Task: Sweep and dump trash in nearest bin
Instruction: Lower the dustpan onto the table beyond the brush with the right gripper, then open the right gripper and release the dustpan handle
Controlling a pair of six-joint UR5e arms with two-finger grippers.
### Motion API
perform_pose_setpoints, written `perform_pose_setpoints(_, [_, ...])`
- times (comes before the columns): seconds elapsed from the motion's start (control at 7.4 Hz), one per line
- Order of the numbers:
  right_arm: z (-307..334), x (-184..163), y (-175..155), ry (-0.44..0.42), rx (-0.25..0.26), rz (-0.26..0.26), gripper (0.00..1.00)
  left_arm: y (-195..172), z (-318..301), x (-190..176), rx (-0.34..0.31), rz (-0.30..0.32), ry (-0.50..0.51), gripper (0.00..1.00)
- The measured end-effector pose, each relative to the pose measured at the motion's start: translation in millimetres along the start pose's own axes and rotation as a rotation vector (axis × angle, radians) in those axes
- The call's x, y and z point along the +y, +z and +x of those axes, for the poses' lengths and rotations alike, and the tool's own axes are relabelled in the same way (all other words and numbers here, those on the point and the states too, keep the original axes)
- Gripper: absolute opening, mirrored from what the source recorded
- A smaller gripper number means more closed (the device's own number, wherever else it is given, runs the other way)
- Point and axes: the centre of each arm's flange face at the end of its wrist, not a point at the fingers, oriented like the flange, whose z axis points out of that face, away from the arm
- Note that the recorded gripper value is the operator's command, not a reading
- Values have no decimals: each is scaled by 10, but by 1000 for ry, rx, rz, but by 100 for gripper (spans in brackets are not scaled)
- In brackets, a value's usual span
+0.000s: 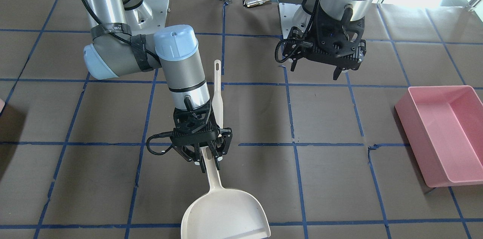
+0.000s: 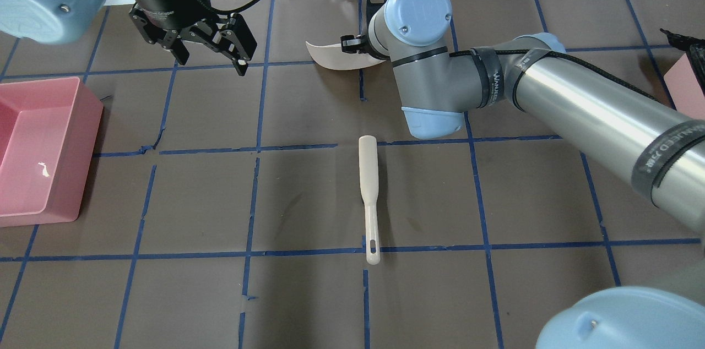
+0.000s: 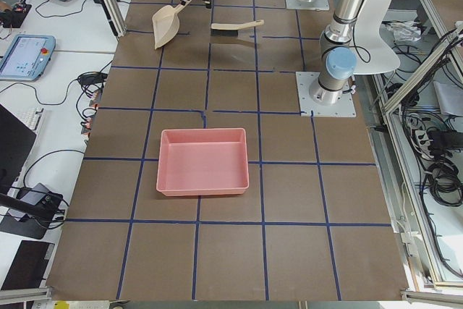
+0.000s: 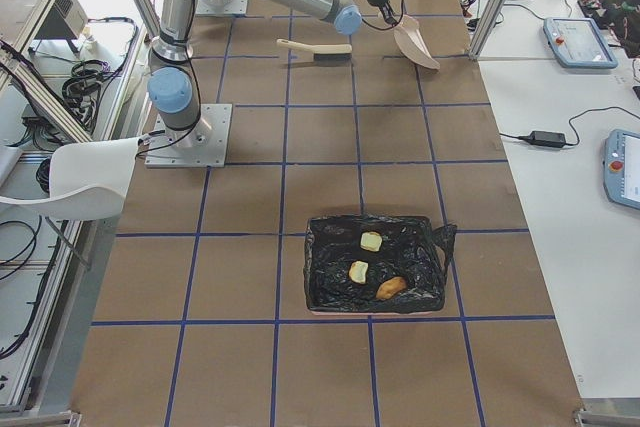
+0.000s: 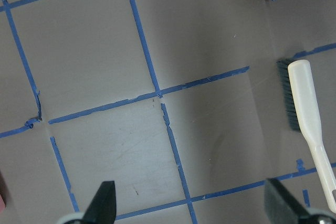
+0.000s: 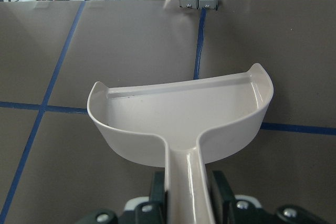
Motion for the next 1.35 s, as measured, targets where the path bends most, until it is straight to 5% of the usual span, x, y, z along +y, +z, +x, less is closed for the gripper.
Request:
perform_pose_setpoints(0.27, [-12,9,27,-2,-1,-1,64,5,0,1,0,-1,0,100])
perform_pose_setpoints(0.95, [47,-173,-74,-5,6,19,82,7,-1,2,-1,-3,0,100])
perform_pose_setpoints(1.08, [177,-255,-104,7,30,2,95,7,0,2,-1,-3,0,100])
perform_pose_setpoints(1.35, [448,-309,-320,37,96,-104,100,6,0,2,0,-2,0,100])
